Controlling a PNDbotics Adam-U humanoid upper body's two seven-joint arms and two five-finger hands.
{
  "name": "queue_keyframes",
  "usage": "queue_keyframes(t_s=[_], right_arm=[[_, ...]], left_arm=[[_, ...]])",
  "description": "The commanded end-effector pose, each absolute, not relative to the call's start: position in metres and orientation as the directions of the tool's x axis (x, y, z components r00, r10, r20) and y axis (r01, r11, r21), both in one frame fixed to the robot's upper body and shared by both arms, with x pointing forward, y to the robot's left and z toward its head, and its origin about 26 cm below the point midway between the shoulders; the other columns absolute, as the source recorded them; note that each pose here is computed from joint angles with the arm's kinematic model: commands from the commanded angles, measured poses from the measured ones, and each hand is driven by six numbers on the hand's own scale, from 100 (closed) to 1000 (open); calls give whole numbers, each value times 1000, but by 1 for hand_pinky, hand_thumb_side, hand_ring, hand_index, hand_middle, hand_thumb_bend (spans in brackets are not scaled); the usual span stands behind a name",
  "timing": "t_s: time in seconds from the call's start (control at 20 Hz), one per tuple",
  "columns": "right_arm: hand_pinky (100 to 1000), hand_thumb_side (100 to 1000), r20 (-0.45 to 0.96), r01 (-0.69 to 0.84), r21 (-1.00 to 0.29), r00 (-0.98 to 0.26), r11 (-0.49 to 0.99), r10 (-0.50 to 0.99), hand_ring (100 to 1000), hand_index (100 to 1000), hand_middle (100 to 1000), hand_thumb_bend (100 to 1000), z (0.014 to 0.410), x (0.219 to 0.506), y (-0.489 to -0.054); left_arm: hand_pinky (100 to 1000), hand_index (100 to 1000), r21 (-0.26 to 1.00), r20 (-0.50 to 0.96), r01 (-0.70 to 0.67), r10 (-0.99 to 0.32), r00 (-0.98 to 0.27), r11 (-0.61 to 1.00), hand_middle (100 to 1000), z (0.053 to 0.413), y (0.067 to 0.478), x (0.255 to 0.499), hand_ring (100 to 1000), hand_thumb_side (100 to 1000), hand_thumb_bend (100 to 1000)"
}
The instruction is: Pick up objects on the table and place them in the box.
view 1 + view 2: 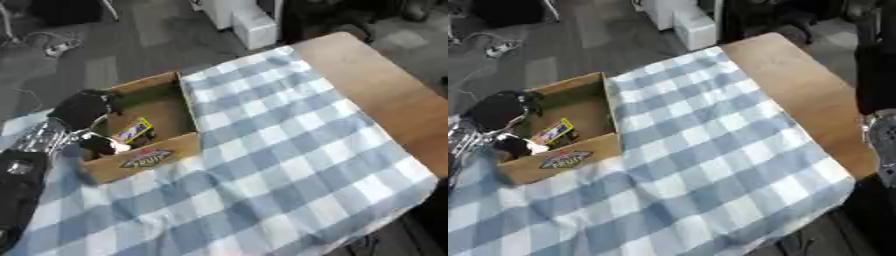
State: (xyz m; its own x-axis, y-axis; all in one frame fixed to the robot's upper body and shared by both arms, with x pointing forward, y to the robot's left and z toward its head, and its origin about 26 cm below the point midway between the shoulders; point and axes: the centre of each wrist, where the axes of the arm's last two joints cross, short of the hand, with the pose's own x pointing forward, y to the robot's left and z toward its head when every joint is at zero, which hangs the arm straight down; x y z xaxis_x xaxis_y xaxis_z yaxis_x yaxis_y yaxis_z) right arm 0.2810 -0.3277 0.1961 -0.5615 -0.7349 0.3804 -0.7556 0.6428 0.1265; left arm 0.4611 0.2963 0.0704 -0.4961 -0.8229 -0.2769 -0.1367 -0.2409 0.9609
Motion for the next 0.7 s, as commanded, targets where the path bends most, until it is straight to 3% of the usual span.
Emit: queue_keyframes(t_s=[0.05,0.5,0.55,0.6,0.7], right_arm=[[373,1000,388,-761,84,-570,644,-724,315,568,342,100,207,280,-329],[373,1000,389,-758,85,-573,647,-722,315,568,342,100,206,280,-330],[373,1000,391,-757,84,-573,648,-720,315,568,342,100,206,279,-330],[374,1000,393,-756,83,-574,649,-719,315,568,342,100,205,279,-330],[374,1000,393,-753,83,-577,653,-716,316,568,342,100,205,279,-331]], left_arm=[[760,723,965,-251,-198,-830,-499,-173,881,95,297,466,817,933,562],[679,742,953,-122,-298,-840,-528,49,863,123,292,462,756,882,585],[678,742,946,-117,-317,-839,-532,70,863,131,293,461,755,760,701],[662,743,939,-109,-332,-837,-536,89,857,137,293,460,742,871,593],[633,763,920,-91,-367,-837,-539,136,849,149,292,457,718,850,588]])
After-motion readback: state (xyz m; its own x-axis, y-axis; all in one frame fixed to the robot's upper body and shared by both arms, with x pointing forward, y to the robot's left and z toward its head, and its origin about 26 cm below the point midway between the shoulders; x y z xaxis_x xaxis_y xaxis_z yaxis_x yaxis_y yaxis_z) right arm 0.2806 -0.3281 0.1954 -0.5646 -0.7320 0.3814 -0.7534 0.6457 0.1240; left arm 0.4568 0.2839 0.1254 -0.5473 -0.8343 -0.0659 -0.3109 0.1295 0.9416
